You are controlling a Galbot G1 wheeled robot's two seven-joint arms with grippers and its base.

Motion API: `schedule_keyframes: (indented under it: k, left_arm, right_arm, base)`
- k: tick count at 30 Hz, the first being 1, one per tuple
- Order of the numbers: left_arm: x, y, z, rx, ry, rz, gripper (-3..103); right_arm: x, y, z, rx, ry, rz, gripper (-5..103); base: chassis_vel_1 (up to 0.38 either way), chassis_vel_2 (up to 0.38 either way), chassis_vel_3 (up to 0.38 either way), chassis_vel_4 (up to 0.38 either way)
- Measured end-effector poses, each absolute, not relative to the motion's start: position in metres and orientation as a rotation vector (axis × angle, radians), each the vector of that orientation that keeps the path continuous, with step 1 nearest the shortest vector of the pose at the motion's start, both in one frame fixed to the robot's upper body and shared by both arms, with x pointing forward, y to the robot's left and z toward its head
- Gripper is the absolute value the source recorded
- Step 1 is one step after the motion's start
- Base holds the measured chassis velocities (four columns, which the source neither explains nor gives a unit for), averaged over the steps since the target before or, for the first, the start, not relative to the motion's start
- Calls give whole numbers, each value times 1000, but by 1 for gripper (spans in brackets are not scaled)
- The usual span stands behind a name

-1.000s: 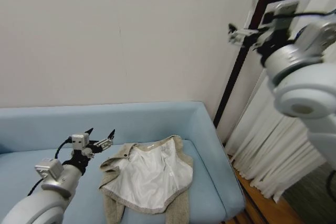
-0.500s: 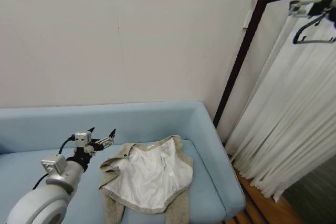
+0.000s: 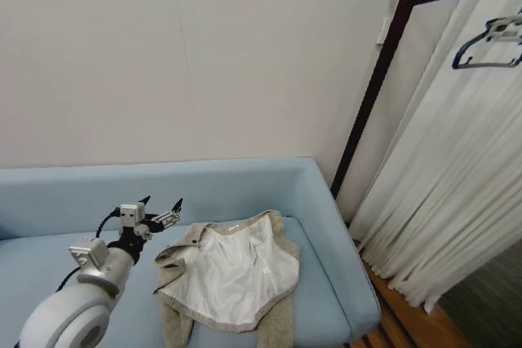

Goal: Pick up the clothes from the sofa and hang them on the clothes hanger.

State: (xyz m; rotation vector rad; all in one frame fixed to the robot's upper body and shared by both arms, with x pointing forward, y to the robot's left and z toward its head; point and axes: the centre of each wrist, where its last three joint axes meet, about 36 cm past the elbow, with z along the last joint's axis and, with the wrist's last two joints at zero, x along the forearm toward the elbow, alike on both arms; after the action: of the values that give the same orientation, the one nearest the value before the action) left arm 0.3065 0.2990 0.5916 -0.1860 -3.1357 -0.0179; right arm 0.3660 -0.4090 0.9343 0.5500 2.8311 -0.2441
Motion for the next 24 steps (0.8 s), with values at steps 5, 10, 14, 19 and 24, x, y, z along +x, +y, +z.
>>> schedule_keyframes:
  k: [5,10,14,19,24]
  left_arm:
    - [307,298,592,-200,-3135,-27,100]
    - [307,298,593,-208,-3135,-34,100]
    - [307,298,593,-205,-3135,-33,100]
    - [307,298,593,-201,-3137,-29,100]
    - [306,298,593,-202,-3138,-19,100]
  right_arm:
    - [374,-404,936,554,2830,-215,100]
    - [390,-391,945,577,2868,-179,100]
    - [397,-376,967,581,2864,-153,100]
    - [408,-352,1003,619,2884,-79,100]
    - [422,-341,1008,711,2940,-54,100]
  base:
    - [0,0,0,0]
    - [0,0,0,0]
    - [0,0,0,0]
    - [0,0,0,0]
    - [0,0,0,0]
